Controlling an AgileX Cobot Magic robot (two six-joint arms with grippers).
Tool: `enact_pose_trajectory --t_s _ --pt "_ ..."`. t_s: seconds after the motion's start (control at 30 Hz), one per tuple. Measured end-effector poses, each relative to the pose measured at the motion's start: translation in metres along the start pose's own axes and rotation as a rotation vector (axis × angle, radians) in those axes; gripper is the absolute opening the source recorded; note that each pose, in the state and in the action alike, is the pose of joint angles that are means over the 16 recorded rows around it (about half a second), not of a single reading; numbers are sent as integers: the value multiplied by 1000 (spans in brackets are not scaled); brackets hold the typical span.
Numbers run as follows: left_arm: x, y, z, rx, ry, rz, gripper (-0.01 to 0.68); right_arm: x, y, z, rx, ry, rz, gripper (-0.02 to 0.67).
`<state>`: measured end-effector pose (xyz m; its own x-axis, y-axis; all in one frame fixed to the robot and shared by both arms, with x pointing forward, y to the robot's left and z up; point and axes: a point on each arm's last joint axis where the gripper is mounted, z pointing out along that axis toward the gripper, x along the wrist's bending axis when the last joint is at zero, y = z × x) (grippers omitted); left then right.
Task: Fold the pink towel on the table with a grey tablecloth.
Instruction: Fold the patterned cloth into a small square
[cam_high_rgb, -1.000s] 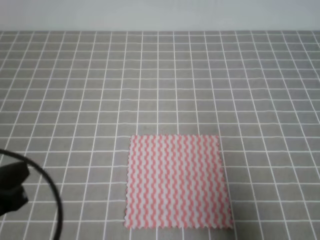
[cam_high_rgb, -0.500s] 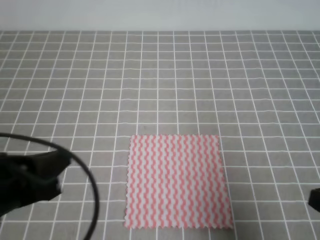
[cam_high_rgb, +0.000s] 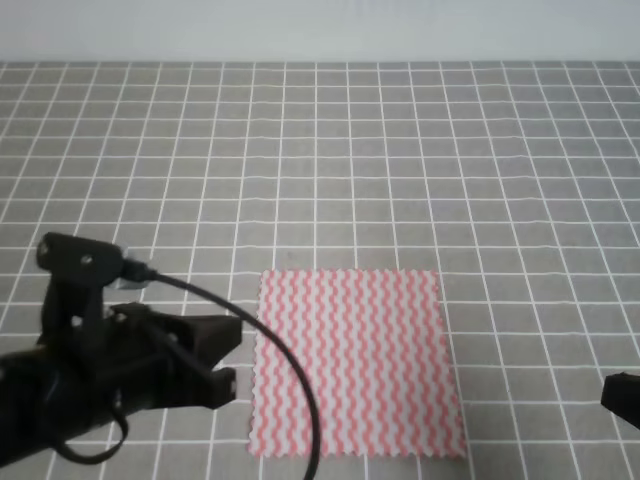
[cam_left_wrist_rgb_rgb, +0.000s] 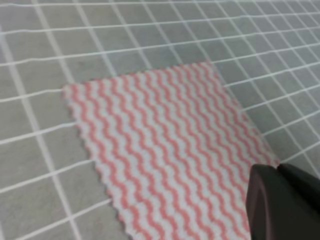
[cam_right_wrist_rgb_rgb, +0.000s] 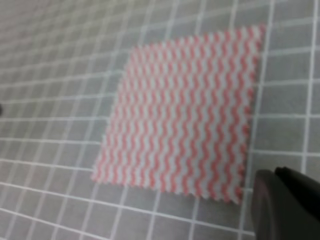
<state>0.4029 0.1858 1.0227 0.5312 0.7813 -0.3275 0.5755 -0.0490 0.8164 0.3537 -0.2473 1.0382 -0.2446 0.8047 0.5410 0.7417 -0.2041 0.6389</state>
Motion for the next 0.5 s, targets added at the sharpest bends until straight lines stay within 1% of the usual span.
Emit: enact_pose_trajectory --t_s 0.27,0.5 --pt "-5 5 7 8 -12 22 -3 -3 21 20 83 -19 -10 -15" --pt "-4 7 7 -4 7 27 -2 7 33 50 162 0 -41 -15"
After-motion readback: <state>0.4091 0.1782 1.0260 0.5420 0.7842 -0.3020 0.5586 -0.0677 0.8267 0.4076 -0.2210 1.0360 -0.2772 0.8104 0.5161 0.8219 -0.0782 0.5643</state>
